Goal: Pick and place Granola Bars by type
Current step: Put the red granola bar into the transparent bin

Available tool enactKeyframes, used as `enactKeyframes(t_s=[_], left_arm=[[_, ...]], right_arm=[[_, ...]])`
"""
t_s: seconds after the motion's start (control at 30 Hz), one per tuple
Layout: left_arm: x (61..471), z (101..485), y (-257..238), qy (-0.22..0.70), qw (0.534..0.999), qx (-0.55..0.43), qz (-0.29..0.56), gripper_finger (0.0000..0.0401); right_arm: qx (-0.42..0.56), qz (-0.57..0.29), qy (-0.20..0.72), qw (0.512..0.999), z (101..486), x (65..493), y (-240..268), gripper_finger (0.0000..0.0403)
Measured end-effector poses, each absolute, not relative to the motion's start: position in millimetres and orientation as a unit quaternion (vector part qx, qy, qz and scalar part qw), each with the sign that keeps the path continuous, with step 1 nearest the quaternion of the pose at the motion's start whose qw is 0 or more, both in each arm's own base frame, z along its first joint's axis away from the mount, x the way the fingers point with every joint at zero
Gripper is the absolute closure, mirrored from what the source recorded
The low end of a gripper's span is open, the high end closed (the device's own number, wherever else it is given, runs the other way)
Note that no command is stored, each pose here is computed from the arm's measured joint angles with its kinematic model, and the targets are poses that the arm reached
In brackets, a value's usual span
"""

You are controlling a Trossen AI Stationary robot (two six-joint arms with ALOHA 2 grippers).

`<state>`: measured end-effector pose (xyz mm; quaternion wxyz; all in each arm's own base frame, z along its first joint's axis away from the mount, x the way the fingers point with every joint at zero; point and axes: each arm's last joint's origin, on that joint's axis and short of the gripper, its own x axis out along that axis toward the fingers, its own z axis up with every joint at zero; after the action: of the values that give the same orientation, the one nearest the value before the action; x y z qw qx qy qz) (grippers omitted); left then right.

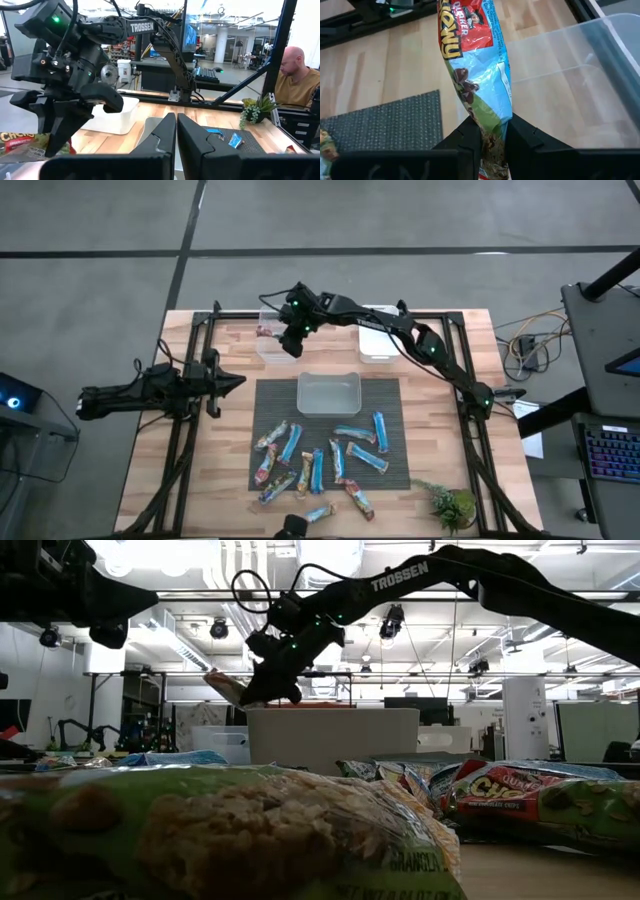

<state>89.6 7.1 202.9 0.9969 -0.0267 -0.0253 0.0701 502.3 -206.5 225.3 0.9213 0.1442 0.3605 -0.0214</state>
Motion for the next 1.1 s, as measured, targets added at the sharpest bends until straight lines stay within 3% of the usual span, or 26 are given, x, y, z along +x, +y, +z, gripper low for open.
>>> enactKeyframes(t_s=[0.7,1.1], left_arm=[[90,203,7,-0.025,0.997,-0.027,0.070,0.0401],[90,203,7,-0.025,0.997,-0.027,0.070,0.0401]], right_arm=[[0.145,-0.015,0.391,0.909,207,498,-205,0.0344],[0.135,-0.024,0.393,0.909,208,498,-205,0.0278]])
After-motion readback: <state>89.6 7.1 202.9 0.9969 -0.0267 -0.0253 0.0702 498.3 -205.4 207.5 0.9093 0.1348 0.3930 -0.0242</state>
